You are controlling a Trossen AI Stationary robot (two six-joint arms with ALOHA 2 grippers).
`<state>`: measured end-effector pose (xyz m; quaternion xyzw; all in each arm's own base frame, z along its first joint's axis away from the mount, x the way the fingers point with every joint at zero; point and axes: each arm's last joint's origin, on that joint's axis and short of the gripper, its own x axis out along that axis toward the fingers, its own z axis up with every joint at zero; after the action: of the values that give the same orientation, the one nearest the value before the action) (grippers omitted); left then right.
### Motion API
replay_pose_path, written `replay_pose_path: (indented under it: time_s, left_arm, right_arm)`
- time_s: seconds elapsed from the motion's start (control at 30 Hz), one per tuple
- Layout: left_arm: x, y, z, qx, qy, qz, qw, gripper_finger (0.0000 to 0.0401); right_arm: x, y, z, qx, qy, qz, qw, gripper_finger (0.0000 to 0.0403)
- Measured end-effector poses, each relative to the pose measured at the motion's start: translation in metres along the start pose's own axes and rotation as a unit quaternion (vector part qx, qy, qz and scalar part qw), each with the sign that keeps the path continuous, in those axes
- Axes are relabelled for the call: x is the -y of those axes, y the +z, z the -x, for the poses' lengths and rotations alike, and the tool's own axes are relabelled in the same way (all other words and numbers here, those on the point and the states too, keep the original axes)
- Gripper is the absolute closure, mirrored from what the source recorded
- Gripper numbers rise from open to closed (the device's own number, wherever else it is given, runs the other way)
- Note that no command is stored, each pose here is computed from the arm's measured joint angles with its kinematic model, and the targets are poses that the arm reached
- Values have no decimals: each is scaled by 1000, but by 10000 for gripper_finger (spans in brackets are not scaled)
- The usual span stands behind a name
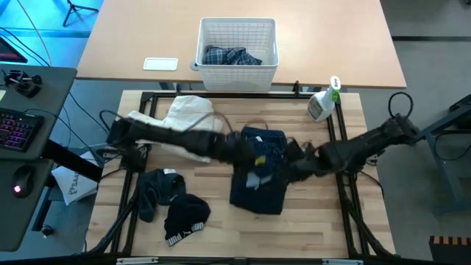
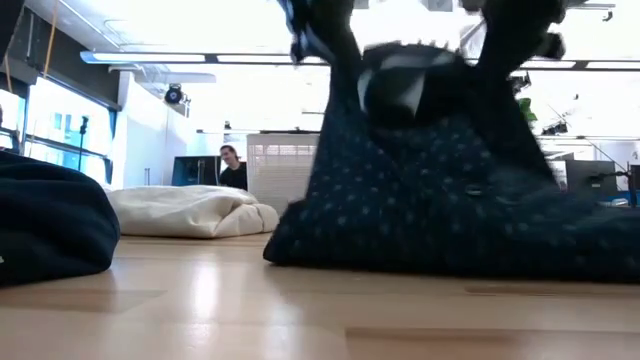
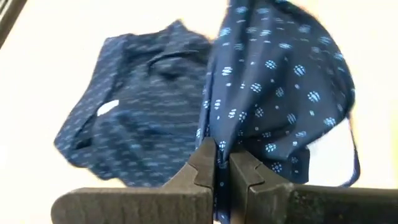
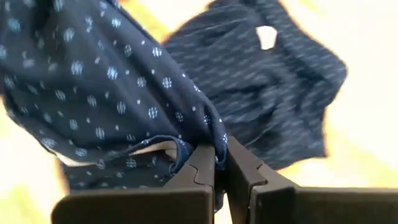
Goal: Fold laundry
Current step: Fold the navy blue polo shirt
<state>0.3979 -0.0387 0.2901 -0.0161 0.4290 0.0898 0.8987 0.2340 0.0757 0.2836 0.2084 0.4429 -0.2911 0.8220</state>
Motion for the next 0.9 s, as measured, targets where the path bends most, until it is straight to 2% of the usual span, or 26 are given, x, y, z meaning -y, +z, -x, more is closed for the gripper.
replay_pose_path:
  time_s: [0.23, 0.37, 0.57, 0.7, 0.8, 0.9]
  left_arm:
    - [-86, 2, -20, -9, 45, 117, 992, 401]
    - [-126, 4, -35, 6, 57, 158, 986, 401]
    - [-156, -9, -68, -25, 54, 234, 970, 392]
    - [-169, -18, -84, -49, 28, 289, 956, 354]
    - [-180, -21, -83, -54, 27, 315, 947, 316]
    - [-191, -20, -68, -52, 23, 325, 944, 285]
  right_arm:
    - [65, 33, -33, 23, -35, 32, 999, 400]
    - [98, 49, -56, 34, -19, 34, 999, 399]
    - [128, 50, -84, 32, -5, 10, 999, 382]
    - [141, 39, -96, 12, -29, 4, 999, 359]
    - [147, 40, -96, 5, -37, -20, 999, 322]
    - [154, 44, -90, 10, -46, -52, 998, 280]
